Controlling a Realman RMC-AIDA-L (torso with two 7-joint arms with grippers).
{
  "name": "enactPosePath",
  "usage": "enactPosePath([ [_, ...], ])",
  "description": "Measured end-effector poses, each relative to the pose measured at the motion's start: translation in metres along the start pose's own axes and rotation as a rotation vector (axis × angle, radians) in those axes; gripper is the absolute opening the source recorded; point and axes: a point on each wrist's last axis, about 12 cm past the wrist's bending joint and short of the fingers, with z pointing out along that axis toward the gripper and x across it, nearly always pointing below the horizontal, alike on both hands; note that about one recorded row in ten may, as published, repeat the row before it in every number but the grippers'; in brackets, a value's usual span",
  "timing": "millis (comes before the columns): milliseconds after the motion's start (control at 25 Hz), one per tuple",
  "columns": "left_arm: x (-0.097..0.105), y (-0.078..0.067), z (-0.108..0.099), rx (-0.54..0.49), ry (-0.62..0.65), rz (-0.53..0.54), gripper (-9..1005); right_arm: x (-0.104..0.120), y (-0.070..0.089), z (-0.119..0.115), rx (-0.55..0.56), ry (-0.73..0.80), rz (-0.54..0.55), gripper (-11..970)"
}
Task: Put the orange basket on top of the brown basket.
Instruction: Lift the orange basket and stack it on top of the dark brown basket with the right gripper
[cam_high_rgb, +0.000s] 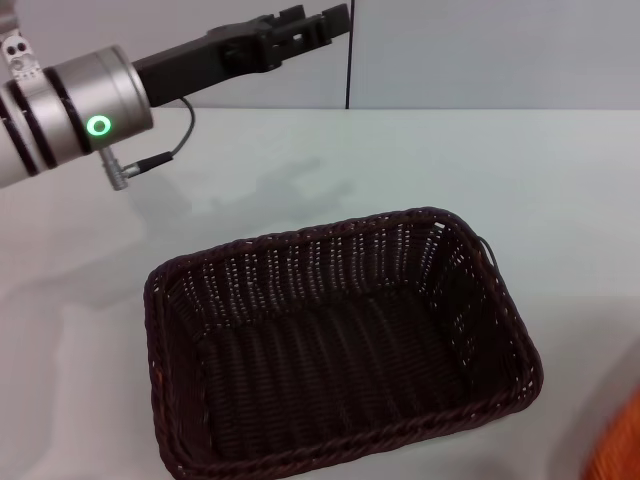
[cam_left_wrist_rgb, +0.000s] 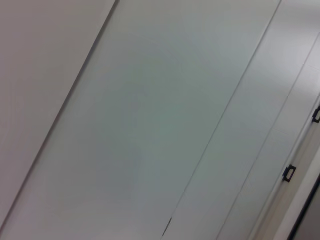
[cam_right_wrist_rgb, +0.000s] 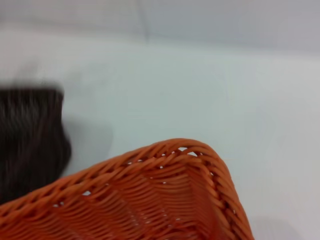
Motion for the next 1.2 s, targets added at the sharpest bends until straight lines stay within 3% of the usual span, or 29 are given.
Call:
enactPosePath([
  [160,0.000,0.001,-0.013,0.008,-0.031,0.015,827,0.021,0.007,-0.019,0.024,-0.282,0.076,149],
  [200,0.000,0.001,-0.013,0.008,-0.031,0.015,827,0.021,0.007,-0.019,0.024,-0.282,0.076,149],
  [360,0.000,0.002,-0.017,0.011,-0.035,0.017,827,0.042,0.012,-0.021,0.029,-0.520,0.184,149],
  [520,0.000,0.002,-0.018,0.011,-0.035,0.018,827,0.045,0.020,-0.014,0.004,-0.679,0.231,150],
  [560,0.000,0.001,-0.017,0.013,-0.035,0.019,827,0.045,0.027,-0.006,-0.025,-0.780,0.257,150],
  [680,0.000,0.001,-0.016,0.016,-0.033,0.019,827,0.042,0.035,0.005,-0.058,-0.866,0.283,150],
  [760,0.001,0.000,-0.013,0.023,-0.030,0.019,827,0.035,0.046,0.029,-0.116,-0.930,0.315,150],
  [800,0.001,0.000,-0.013,0.023,-0.030,0.019,827,0.035,0.046,0.029,-0.116,-0.930,0.315,150],
  [1040,0.001,-0.001,-0.009,0.025,-0.029,0.016,827,0.023,0.079,0.092,-0.253,-1.019,0.407,156],
  [1200,0.001,-0.001,-0.009,0.021,-0.030,0.019,827,0.023,0.088,0.105,-0.264,-1.045,0.408,169],
])
